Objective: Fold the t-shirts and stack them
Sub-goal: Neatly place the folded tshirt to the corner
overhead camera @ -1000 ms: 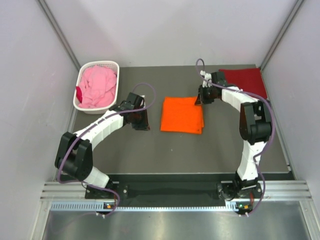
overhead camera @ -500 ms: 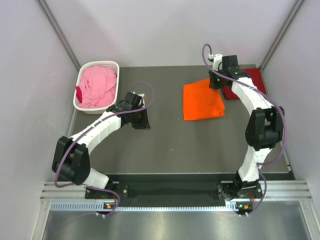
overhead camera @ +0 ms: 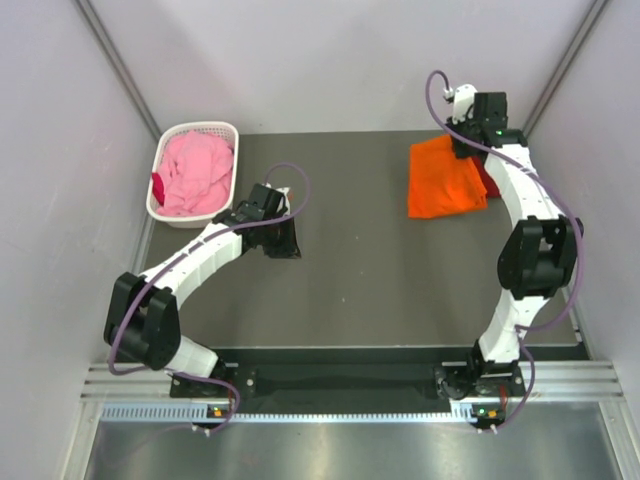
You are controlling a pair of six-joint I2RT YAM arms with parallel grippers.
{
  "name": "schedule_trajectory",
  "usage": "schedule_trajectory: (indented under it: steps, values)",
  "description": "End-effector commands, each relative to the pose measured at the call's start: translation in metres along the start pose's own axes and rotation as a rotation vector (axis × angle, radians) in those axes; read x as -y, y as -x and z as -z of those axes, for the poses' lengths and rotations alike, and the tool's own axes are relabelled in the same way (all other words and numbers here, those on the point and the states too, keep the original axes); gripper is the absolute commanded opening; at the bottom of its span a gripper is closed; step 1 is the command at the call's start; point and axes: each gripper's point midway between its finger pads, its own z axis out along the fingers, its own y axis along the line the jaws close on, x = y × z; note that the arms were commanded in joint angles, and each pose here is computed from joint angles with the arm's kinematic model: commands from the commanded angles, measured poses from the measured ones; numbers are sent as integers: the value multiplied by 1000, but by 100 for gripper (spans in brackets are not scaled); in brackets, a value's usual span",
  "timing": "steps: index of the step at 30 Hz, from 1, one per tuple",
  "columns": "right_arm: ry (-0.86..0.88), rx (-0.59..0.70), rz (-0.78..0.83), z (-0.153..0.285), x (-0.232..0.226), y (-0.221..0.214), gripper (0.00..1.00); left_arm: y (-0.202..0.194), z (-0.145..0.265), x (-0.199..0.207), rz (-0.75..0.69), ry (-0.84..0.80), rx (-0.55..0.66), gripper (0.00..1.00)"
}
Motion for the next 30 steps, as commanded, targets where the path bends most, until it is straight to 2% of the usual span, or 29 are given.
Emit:
schedule_trajectory:
  steps: [1,5,6,22,30]
  values:
    - [-94,157,52,31,39,59,0,12,10,7,-27,-33,55,18]
    - [-116,141,62,26,49,60,0,11,8,7,-28,-32,50,18]
    - [-149,136,41,31,70,58,0,11,8,6,-27,-30,46,18]
    - [-130,95,34,20,96,48,0,12,2,6,-25,-27,36,18]
    - [-130,116,45,28,114,59,0,13,0,6,-26,-23,36,18]
